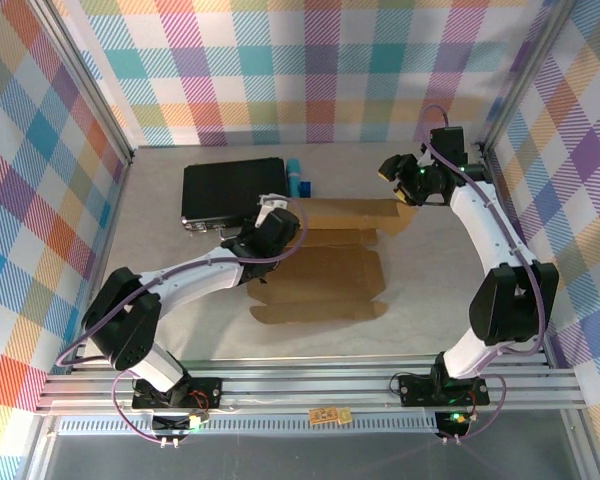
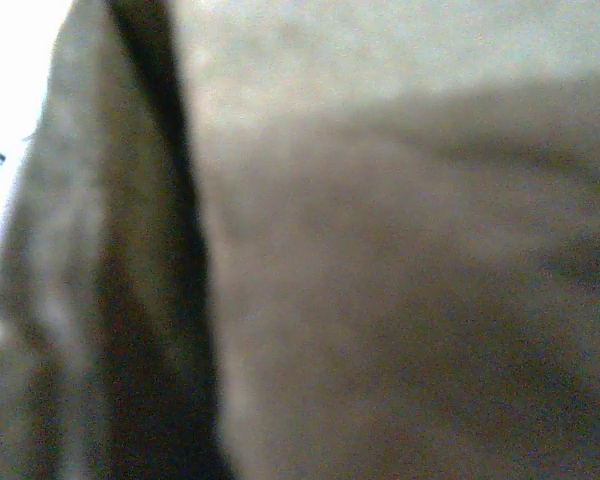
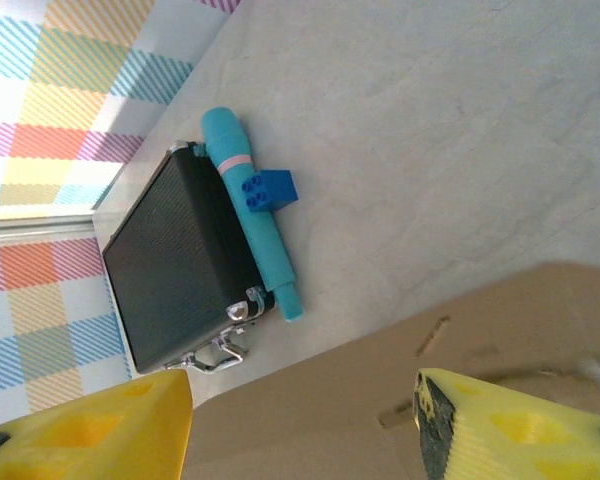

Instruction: Fold the paper box

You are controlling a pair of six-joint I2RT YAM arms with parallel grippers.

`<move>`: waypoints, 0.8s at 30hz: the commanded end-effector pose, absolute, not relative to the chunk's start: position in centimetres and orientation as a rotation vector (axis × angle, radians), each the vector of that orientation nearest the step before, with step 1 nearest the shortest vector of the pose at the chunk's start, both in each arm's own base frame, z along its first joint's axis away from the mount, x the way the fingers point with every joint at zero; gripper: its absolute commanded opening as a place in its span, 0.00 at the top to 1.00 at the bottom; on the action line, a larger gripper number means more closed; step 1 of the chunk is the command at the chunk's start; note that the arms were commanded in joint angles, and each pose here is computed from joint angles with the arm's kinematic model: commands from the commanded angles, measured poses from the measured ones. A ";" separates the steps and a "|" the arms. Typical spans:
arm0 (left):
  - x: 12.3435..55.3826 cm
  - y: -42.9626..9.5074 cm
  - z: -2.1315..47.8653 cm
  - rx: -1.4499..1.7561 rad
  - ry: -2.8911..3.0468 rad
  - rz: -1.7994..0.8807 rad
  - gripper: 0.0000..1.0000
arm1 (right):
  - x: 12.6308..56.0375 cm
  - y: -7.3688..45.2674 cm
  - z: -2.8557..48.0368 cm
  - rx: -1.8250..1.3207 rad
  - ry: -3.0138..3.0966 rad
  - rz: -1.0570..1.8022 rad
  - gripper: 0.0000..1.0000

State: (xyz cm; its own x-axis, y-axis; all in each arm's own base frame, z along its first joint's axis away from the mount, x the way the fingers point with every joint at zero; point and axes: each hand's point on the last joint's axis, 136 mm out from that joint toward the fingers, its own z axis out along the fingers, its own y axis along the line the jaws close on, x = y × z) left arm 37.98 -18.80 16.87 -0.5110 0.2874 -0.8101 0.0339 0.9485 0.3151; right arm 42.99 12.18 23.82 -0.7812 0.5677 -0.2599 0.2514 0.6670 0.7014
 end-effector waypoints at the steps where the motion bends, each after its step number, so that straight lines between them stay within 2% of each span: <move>1: 38.5 -19.8 16.2 0.268 2.117 0.251 1.00 | 42.1 12.5 23.0 0.604 2.473 0.903 0.40; 13: 40.3 -21.2 14.9 0.259 2.133 0.277 1.00 | 38.0 10.4 21.9 0.629 2.525 0.702 0.37; 19: 40.4 -21.5 14.5 0.274 2.139 0.262 1.00 | 41.1 11.8 21.5 0.461 2.540 0.761 0.37; 24: 40.7 -21.5 14.4 0.270 2.151 0.261 1.00 | 41.3 12.1 19.4 0.496 2.616 0.770 0.37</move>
State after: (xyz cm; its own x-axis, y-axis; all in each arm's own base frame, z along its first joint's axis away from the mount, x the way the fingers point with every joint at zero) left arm 39.83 -21.40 13.90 -0.5546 0.3022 -0.7753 0.1022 0.9494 0.2970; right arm 41.87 11.84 19.57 -0.8500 0.4560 -0.2639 0.2455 0.7860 0.5674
